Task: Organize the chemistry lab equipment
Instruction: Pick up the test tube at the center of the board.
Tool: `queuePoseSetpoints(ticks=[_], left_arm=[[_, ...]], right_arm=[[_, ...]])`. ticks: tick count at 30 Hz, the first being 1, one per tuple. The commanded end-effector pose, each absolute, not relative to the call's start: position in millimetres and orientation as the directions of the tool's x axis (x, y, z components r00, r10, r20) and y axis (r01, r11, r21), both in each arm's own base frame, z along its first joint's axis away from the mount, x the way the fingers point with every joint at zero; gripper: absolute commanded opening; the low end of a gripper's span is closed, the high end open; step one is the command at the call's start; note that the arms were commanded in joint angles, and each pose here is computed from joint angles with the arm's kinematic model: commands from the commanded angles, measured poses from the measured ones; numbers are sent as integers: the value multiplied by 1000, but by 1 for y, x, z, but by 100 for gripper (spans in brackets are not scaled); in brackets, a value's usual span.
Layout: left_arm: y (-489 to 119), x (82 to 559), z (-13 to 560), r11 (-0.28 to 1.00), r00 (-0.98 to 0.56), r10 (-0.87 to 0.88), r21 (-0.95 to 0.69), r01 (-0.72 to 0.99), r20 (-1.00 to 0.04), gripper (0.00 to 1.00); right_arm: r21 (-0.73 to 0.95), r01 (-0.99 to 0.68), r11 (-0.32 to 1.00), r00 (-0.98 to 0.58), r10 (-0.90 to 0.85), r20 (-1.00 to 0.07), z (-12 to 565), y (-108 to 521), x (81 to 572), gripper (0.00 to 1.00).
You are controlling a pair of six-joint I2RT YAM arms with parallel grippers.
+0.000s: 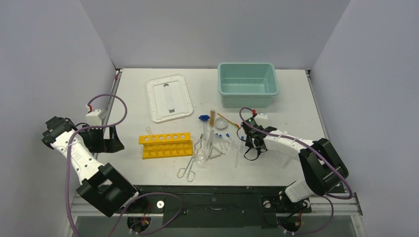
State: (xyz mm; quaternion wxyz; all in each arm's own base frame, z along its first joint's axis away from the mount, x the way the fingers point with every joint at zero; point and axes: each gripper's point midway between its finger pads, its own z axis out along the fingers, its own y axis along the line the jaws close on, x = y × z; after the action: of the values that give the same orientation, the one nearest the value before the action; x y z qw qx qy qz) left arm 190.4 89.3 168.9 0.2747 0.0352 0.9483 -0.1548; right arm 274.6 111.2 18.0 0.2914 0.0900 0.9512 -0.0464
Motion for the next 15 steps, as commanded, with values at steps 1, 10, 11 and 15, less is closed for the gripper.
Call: queuePoseSetpoints(ticks=[1,10,11,15], left_arm=[[90,199,185,952,-811,14,-241,190,-585,97],[89,199,186,951,-809,13,-242,190,-587,96],[88,199,187,950,-809,13,-245,193,-587,96],[79,196,195,938,-806,13,-272,214,-592,97]], right_arm=[[-32,227,973,-780,162,-604,23,110,289,28],[-41,229,973,-794,162,-586,10,112,291,28],[-37,228,973,-794,163,-586,10,114,292,26],[-22,220,975,-795,166,-584,12,119,296,3]])
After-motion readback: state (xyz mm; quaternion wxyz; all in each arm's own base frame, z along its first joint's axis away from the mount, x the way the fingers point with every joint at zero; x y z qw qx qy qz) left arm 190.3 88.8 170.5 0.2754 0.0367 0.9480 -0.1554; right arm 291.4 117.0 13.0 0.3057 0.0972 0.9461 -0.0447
